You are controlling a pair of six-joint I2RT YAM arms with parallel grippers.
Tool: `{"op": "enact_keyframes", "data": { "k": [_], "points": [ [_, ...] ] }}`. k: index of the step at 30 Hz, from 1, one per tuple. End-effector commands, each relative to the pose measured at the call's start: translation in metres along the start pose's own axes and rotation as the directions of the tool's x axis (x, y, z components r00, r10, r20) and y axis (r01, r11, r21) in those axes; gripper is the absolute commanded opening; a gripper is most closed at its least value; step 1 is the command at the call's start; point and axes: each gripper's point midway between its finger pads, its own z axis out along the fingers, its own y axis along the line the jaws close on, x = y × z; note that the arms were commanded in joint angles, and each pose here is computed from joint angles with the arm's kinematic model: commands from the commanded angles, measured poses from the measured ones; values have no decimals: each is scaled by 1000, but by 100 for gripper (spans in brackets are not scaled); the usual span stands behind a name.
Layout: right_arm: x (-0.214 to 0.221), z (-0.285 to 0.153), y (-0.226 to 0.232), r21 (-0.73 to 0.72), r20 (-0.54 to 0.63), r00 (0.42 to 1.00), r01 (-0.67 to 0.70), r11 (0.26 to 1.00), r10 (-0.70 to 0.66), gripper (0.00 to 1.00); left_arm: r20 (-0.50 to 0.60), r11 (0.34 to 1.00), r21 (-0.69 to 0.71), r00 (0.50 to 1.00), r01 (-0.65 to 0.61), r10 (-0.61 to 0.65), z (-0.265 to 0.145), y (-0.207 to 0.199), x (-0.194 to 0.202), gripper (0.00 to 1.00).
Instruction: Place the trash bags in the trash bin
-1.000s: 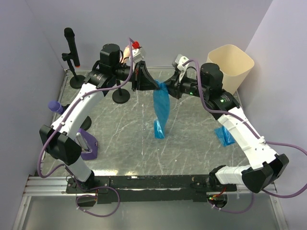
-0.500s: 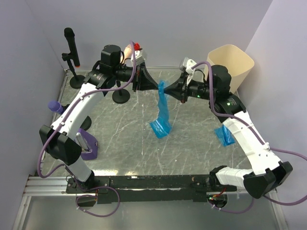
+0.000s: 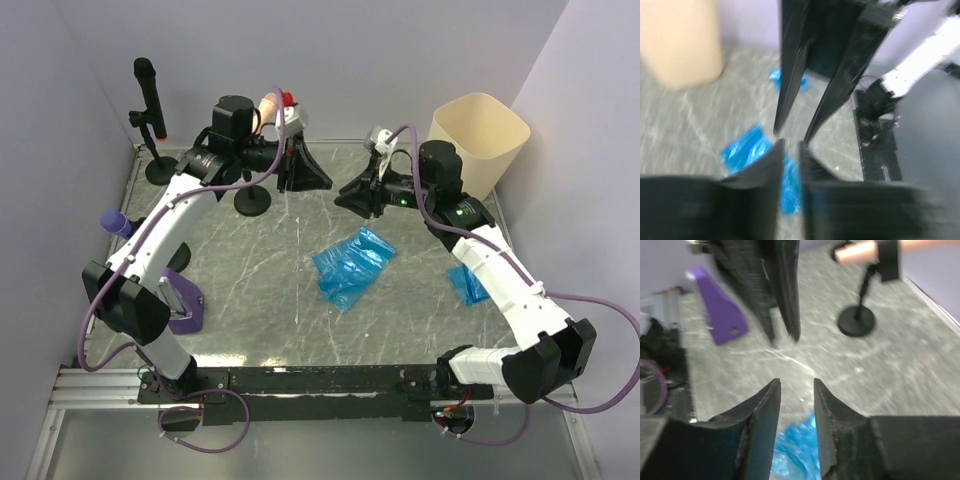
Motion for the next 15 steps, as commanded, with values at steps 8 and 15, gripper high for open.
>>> {"op": "enact_keyframes", "data": {
  "k": [8, 15],
  "points": [
    [136, -57, 56, -290, -313, 868, 298, 909, -384, 54, -70, 814, -498, 922, 299, -381, -60, 44, 124, 73],
    [191, -28, 80, -547, -304, 754, 363, 755, -582, 57, 56, 671, -556, 828, 490, -558, -72, 53, 156, 75]
  ]
}}
